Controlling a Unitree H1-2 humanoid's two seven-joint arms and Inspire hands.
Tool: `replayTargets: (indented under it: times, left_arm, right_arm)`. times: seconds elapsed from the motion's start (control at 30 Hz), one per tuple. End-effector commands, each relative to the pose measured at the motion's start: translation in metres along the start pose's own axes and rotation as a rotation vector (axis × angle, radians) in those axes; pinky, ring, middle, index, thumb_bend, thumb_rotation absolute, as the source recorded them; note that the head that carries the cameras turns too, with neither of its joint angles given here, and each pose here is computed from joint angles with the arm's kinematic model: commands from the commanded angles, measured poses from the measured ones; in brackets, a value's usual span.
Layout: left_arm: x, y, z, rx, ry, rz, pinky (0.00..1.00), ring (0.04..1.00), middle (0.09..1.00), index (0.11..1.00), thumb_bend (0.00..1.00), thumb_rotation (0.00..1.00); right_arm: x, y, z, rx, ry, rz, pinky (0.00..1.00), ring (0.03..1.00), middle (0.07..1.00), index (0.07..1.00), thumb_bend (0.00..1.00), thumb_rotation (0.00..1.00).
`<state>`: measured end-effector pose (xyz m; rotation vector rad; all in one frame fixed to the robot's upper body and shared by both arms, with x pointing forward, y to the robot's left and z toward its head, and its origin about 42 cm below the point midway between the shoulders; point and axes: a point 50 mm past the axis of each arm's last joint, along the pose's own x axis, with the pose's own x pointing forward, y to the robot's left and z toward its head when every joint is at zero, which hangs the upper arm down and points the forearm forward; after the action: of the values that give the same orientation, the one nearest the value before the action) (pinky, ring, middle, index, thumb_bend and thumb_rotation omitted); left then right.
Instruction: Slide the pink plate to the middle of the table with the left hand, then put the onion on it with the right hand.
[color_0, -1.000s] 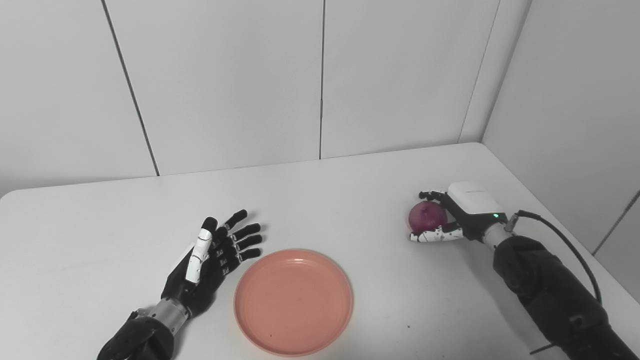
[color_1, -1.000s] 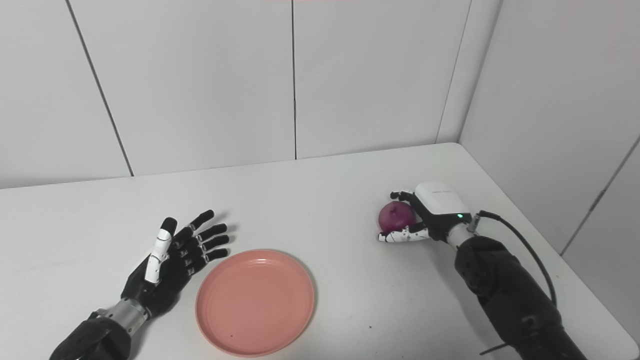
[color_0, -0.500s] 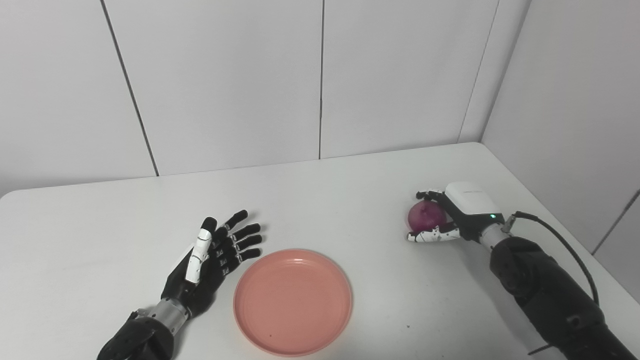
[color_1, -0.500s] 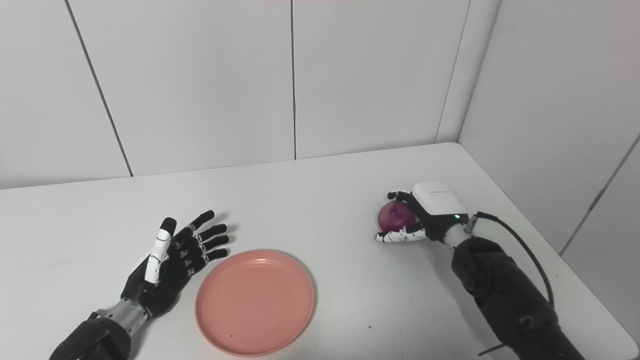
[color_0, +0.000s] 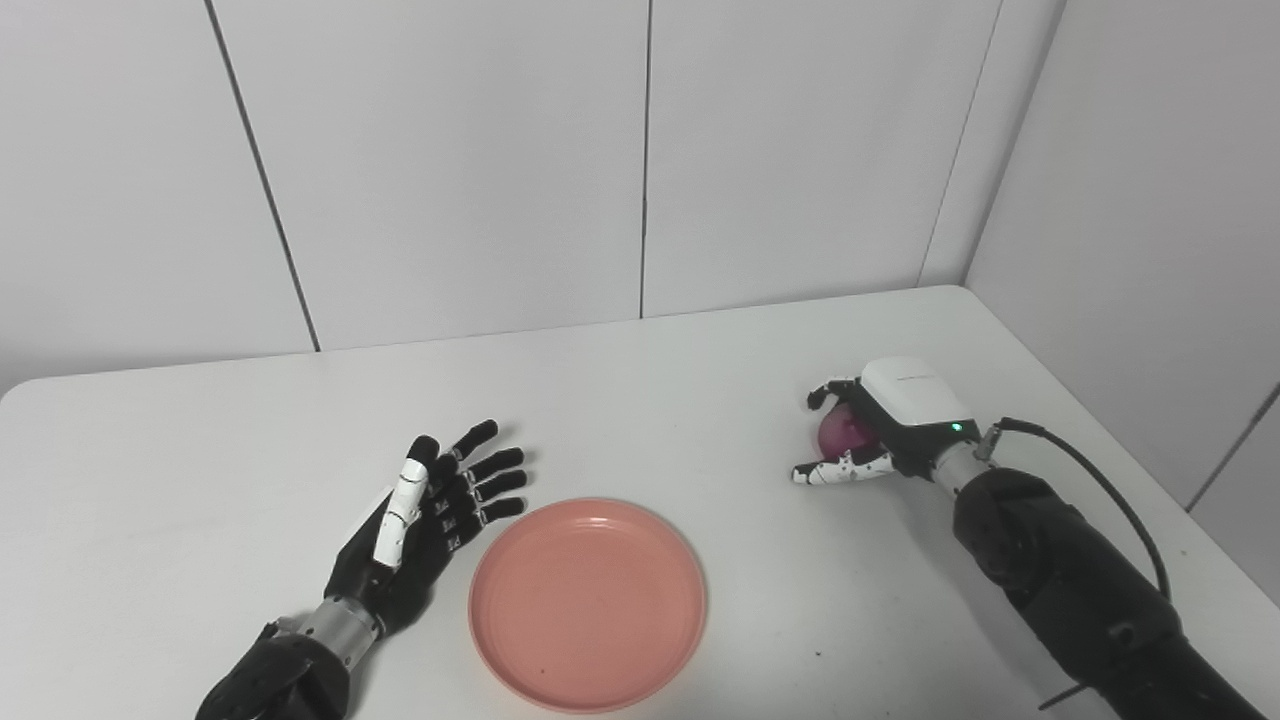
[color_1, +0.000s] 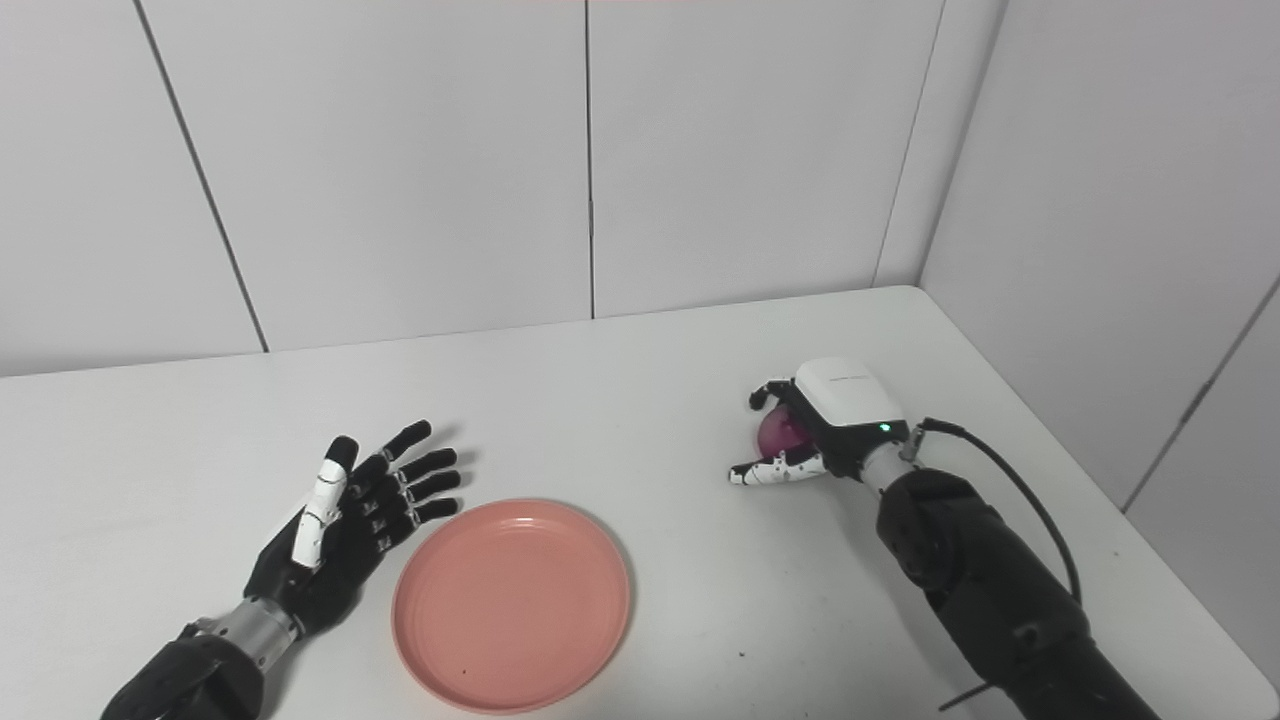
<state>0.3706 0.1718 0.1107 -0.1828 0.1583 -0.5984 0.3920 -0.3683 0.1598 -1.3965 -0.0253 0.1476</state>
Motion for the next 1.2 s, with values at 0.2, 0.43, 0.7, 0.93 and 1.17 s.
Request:
replayTargets:
  times: [0.2, 0.43, 0.7, 0.93, 1.17]
  left_arm:
    - [-0.0034, 0.001, -0.0058, -0.005, 0.049, 0.003, 0.8, 0.849, 0.853, 0.914, 0.72, 0.96]
    - [-0.0042, 0.0016, -0.0055, -0.009, 0.052, 0.002, 0.8, 0.848, 0.852, 0.914, 0.72, 0.95]
    - [-0.0046, 0.0016, -0.0053, -0.007, 0.05, -0.001, 0.81, 0.85, 0.853, 0.912, 0.72, 0.95]
    - [-0.0045, 0.0017, -0.0052, -0.004, 0.052, 0.001, 0.8, 0.842, 0.849, 0.914, 0.71, 0.96]
    - [-0.004, 0.0023, -0.006, -0.009, 0.052, -0.002, 0.8, 0.84, 0.848, 0.912, 0.72, 0.95]
  right_arm:
    - [0.0009, 0.009, 0.0035, 0.026, -0.06, 0.047, 0.22, 0.282, 0.368, 0.487, 0.71, 0.53]
    - [0.0006, 0.0097, 0.0011, 0.029, -0.033, 0.092, 0.23, 0.292, 0.378, 0.468, 0.7, 0.56]
    - [-0.0002, 0.0106, -0.0011, 0.035, -0.019, 0.1, 0.25, 0.309, 0.393, 0.481, 0.72, 0.58]
    - [-0.0001, 0.0097, 0.0001, 0.027, -0.021, 0.091, 0.32, 0.385, 0.456, 0.537, 0.49, 0.43]
    - [0.002, 0.0012, 0.0027, 0.064, -0.049, 0.057, 0.28, 0.35, 0.428, 0.53, 0.44, 0.39]
